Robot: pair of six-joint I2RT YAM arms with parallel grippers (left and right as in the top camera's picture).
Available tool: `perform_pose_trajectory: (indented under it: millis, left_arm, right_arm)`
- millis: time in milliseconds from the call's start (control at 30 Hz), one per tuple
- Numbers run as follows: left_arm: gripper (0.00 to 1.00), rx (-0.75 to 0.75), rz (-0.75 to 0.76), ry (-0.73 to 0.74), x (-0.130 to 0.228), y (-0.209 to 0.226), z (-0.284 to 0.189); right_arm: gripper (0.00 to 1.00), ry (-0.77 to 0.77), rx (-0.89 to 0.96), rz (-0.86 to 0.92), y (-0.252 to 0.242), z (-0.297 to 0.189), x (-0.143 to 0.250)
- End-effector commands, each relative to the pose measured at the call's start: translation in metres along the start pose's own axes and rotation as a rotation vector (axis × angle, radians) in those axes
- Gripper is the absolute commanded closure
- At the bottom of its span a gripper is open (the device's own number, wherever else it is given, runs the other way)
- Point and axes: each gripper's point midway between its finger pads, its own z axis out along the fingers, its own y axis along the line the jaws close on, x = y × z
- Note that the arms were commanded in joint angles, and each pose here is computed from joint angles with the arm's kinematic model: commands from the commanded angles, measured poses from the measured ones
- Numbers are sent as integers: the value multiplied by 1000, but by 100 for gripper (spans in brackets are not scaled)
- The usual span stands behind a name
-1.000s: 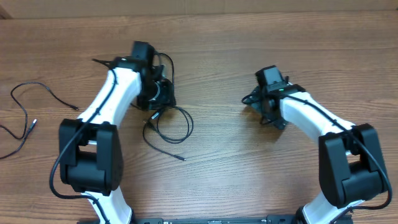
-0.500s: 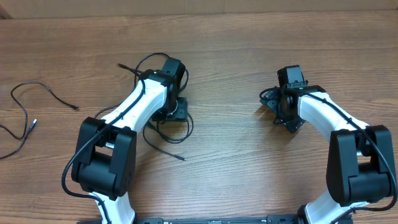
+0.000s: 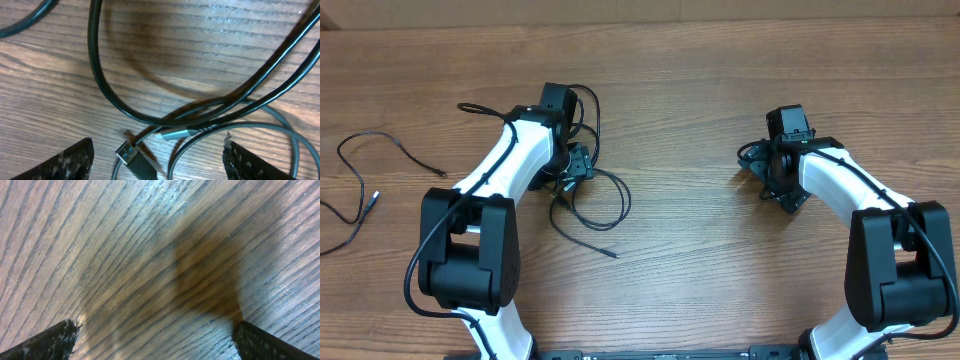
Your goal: Untangle cables
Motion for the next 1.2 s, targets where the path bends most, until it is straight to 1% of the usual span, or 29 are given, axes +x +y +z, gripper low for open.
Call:
perform_pose_trajectory:
  millis: [0, 133, 200, 267, 300, 333, 367, 433, 500, 533, 567, 600, 633, 700, 733, 767, 800, 833, 900, 933, 967, 1000, 1067, 1100, 1133, 1167]
  left_arm:
    - [18, 23, -27, -96, -22, -9, 3]
    - [25, 48, -141, -157, -32, -12, 11]
    - [27, 34, -151, -143, -26, -8, 15]
    - [27, -17, -154, -156, -27, 1, 16]
    - [26, -55, -158, -171, -29, 8, 15]
    - [15, -75, -190, -170, -28, 15, 15]
    - [11, -53, -226, -146, -25, 15, 16]
    - [5, 20, -235, -104, -23, 9, 18]
    - [3, 34, -248, -93, -24, 13, 19]
    - [9, 33, -256, -94, -25, 16, 19]
    - [20, 32, -256, -93, -24, 16, 19]
    - [27, 31, -251, -92, -23, 15, 20]
    - [29, 33, -248, -92, -20, 14, 24]
    - [30, 43, -249, -116, -15, 13, 40]
    - [42, 51, -249, -126, -12, 14, 47]
    - [81, 58, -249, -126, -10, 13, 50]
    - [96, 81, -241, -143, -19, 9, 42]
    - [96, 94, -229, -149, -22, 7, 38]
    - [96, 180, -139, -201, -44, -11, -3]
    - [96, 199, -128, -236, -55, -14, -26]
    - [96, 234, -111, -324, -75, -18, -72]
    - [96, 254, -103, -375, -83, -19, -98]
    - [96, 325, -91, -570, -103, -19, -186]
    - [96, 327, -106, -660, -109, -13, -220]
    - [96, 319, -122, -727, -114, -6, -242]
    - [96, 292, -157, -830, -119, 7, -273]
  right_arm:
    - [0, 53, -18, 5, 1, 4, 12]
    - [0, 53, -18, 5, 1, 4, 12]
    - [0, 53, -18, 5, 1, 4, 12]
    - [0, 53, -18, 5, 1, 4, 12]
    - [0, 53, -18, 5, 1, 4, 12]
    - [0, 53, -18, 5, 1, 4, 12]
    - [0, 53, -18, 5, 1, 4, 12]
    - [0, 53, -18, 5, 1, 4, 12]
    - [0, 53, -18, 5, 1, 4, 12]
    - [0, 53, -18, 5, 1, 4, 12]
    - [0, 53, -18, 5, 1, 4, 12]
    - [0, 53, -18, 5, 1, 4, 12]
    - [0, 53, -18, 5, 1, 4, 12]
    - [0, 53, -18, 5, 1, 4, 12]
    - [0, 53, -18, 5, 1, 4, 12]
    - [0, 53, -18, 5, 1, 4, 12]
    - [0, 53, -18, 5, 1, 4, 12]
    - [0, 53, -18, 5, 1, 4, 12]
    - [0, 53, -18, 5, 1, 4, 12]
    - [0, 53, -18, 5, 1, 4, 12]
    - [0, 53, -18, 5, 1, 4, 12]
    - [0, 53, -18, 5, 1, 4, 12]
    - [0, 53, -18, 5, 1, 4, 12]
    - [0, 53, -18, 5, 1, 4, 12]
    - [0, 53, -18, 5, 1, 4, 12]
    - [0, 53, -18, 5, 1, 4, 12]
